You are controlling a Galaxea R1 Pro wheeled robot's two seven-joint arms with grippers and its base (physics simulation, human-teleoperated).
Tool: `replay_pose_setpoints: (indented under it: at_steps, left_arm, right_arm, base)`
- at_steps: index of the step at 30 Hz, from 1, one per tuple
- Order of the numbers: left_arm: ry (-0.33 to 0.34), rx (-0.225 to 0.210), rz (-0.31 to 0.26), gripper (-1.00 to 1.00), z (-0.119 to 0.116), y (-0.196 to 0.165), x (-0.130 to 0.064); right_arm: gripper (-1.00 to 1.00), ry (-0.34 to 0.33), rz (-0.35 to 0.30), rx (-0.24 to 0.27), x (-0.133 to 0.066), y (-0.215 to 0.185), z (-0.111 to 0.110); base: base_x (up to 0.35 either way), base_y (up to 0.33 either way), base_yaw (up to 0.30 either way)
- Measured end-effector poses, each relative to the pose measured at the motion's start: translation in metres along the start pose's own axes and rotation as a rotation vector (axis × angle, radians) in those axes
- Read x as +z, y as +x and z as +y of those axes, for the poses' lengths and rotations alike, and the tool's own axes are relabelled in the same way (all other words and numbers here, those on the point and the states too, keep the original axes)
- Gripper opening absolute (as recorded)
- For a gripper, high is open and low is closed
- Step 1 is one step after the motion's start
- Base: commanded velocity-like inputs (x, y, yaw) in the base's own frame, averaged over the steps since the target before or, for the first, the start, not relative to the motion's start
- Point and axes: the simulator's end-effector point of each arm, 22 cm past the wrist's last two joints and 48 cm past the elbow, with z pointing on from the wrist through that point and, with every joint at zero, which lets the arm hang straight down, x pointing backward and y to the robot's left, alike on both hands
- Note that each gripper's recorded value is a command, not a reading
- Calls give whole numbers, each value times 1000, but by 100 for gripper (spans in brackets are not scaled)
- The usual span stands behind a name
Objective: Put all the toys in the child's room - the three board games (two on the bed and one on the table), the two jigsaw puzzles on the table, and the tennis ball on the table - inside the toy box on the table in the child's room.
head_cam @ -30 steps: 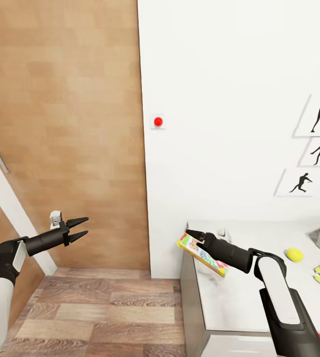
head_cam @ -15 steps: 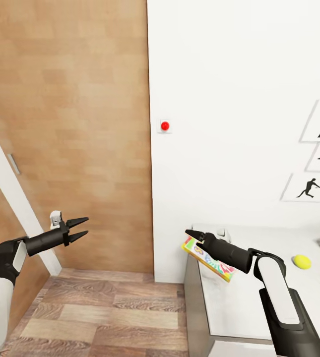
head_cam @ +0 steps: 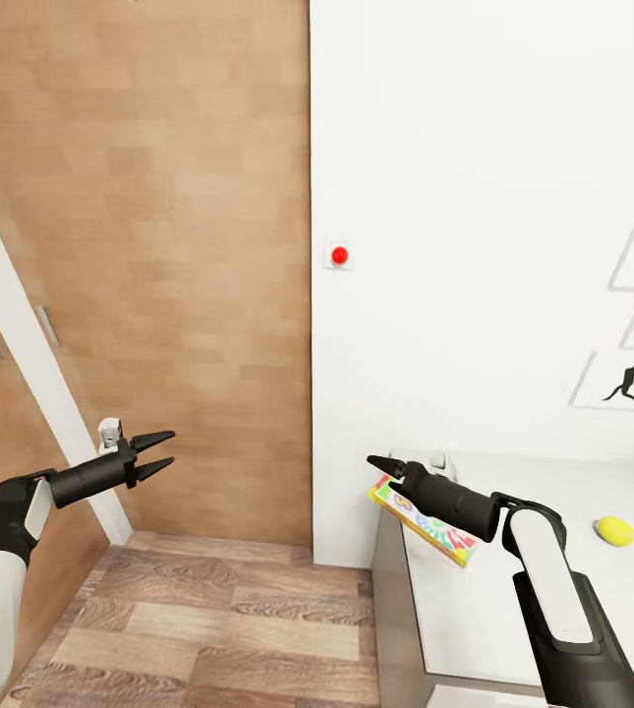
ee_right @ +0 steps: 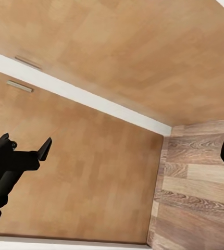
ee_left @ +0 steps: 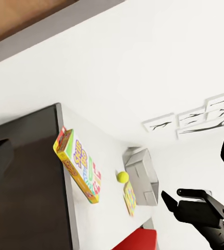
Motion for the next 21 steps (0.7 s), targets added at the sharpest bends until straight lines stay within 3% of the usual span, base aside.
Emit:
replay_pose_setpoints:
  at_steps: [21]
  left_arm:
    - [0, 0, 0, 100, 0, 1, 1]
  right_arm:
    - [100, -3, 1, -1, 0, 0, 1]
  base:
    - [0, 0, 3]
